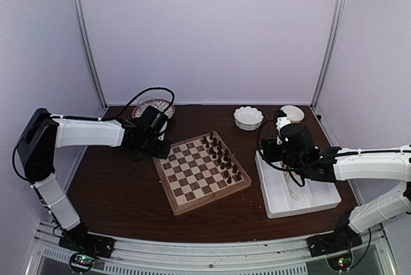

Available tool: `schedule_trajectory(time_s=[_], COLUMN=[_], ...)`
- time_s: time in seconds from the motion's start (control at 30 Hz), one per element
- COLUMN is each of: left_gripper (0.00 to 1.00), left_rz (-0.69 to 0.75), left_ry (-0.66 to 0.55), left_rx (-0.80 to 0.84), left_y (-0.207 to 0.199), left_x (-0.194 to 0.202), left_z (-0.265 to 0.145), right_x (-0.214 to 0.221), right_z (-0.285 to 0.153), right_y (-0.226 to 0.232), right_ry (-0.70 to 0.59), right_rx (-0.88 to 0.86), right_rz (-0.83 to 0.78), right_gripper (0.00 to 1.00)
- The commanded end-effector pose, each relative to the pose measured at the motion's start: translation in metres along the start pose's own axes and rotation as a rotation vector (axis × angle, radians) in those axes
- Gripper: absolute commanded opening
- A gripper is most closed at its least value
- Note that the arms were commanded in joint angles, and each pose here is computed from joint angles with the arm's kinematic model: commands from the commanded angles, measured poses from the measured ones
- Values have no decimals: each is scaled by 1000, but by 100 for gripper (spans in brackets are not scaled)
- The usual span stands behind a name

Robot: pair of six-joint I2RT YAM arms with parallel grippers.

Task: Set up the chess pieces on the board
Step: Place the rook at a1.

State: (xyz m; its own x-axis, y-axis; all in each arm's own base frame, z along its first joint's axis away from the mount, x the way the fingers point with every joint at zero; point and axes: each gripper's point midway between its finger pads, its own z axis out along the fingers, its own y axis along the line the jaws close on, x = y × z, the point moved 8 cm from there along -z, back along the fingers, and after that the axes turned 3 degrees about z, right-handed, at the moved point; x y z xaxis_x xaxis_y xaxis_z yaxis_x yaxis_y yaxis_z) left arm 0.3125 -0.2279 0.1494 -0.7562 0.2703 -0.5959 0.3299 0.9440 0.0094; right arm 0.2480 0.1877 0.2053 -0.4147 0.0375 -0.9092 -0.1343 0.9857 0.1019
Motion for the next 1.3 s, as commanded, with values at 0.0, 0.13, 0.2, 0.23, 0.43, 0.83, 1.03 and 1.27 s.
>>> schedule_trajectory(time_s=[0.0,0.13,0.2,0.23,0.43,0.83,1.03,1.27], left_gripper=[5,5,5,5,5,4,4,4], left_rz=[12,8,9,10,21,39,43,54], left_ry=[-87,-92,-97,-96,-85,-49,-50,-50], left_rx=[-2,5,2,-9,-53,-89,-112,-135], left_y=[0,-1,0,1,4,5,8,10], left_x=[-8,-9,-10,-9,-10,-10,-11,-12], left_z=[2,1,0,1,10,22,27,28], right_x=[-6,-5,-5,-5,-5,-6,-7,-6], right_z=[1,4,5,5,6,4,4,5], right_y=[-2,1,1,1,1,1,1,1], right_ry=[-21,-11,-8,-8,-7,-11,-12,-9], right_rx=[37,27,31,31,34,37,36,37], right_rz=[0,-5,-7,-8,-11,-10,-10,-12], right_gripper=[62,62,62,62,62,62,62,62])
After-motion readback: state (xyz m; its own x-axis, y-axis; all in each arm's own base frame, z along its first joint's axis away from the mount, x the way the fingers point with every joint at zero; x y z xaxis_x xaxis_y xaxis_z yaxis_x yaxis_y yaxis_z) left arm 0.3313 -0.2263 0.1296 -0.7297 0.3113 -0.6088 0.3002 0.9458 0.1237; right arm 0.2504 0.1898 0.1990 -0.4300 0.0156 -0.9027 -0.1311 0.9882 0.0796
